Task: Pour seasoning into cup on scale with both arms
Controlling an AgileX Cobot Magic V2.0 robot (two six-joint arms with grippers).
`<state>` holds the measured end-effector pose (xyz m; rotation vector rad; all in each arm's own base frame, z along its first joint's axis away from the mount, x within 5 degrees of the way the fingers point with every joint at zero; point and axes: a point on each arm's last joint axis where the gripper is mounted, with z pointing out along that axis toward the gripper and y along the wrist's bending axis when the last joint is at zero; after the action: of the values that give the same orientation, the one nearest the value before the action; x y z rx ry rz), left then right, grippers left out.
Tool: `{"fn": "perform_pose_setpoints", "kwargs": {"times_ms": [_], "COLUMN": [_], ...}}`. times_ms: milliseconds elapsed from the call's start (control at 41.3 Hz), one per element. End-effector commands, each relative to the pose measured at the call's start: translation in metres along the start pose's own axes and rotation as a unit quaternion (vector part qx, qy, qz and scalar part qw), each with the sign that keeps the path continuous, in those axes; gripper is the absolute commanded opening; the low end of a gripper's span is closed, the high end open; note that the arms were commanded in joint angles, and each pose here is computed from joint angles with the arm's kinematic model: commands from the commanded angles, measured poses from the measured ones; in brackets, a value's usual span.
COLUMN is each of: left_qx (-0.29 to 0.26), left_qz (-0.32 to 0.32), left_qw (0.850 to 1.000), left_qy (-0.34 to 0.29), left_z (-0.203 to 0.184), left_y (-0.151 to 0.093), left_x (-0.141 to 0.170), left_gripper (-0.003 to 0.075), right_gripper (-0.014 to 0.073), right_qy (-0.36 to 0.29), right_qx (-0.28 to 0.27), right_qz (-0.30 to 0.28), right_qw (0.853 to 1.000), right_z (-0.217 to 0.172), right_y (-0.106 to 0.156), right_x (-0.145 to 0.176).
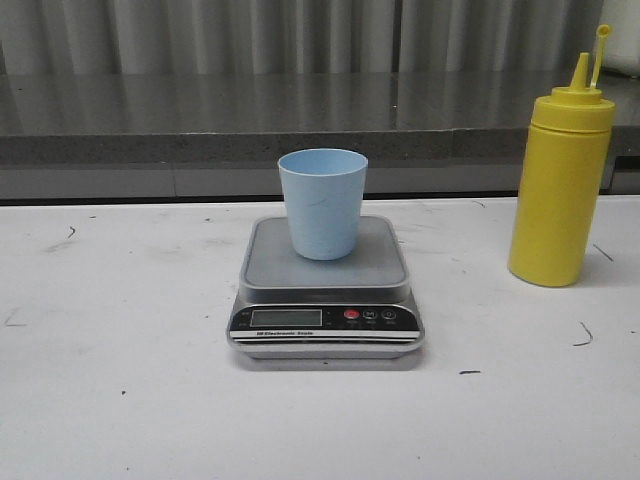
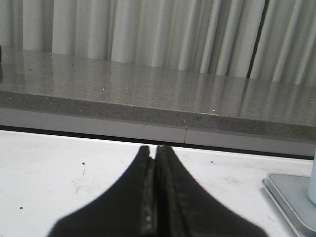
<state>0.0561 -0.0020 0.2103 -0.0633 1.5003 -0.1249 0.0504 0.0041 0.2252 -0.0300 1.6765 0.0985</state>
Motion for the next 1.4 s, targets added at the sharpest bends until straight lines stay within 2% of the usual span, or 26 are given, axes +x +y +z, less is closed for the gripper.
{"fn": "perform_pose_setpoints", "kwargs": {"times_ms": [0, 242, 1381], "left_qx": [0.002, 0.002, 0.002], "left_qz": [-0.008, -0.008, -0.008], "left_qw": [0.999, 0.999, 0.999], "left_qy": [-0.039, -0.039, -0.038], "left_z": [-0.001, -0.001, -0.001], "left_y": [0.000, 0.000, 0.000], "left_x": [-0.001, -0.001, -0.001], "left_gripper": [-0.0020, -0.0020, -0.0020], "right_gripper": [-0.0068, -0.0068, -0.0068], "right_qy": [-0.087, -0.113, -0.116], "right_qx": [-0.001, -0.003, 0.022], "right_qz": [-0.008, -0.008, -0.008], "right_qw": [0.996, 0.994, 0.993], "right_z": [-0.002, 0.006, 0.005], "right_y": [0.000, -0.001, -0.003], "right_x": [-0.007, 0.014, 0.014]}}
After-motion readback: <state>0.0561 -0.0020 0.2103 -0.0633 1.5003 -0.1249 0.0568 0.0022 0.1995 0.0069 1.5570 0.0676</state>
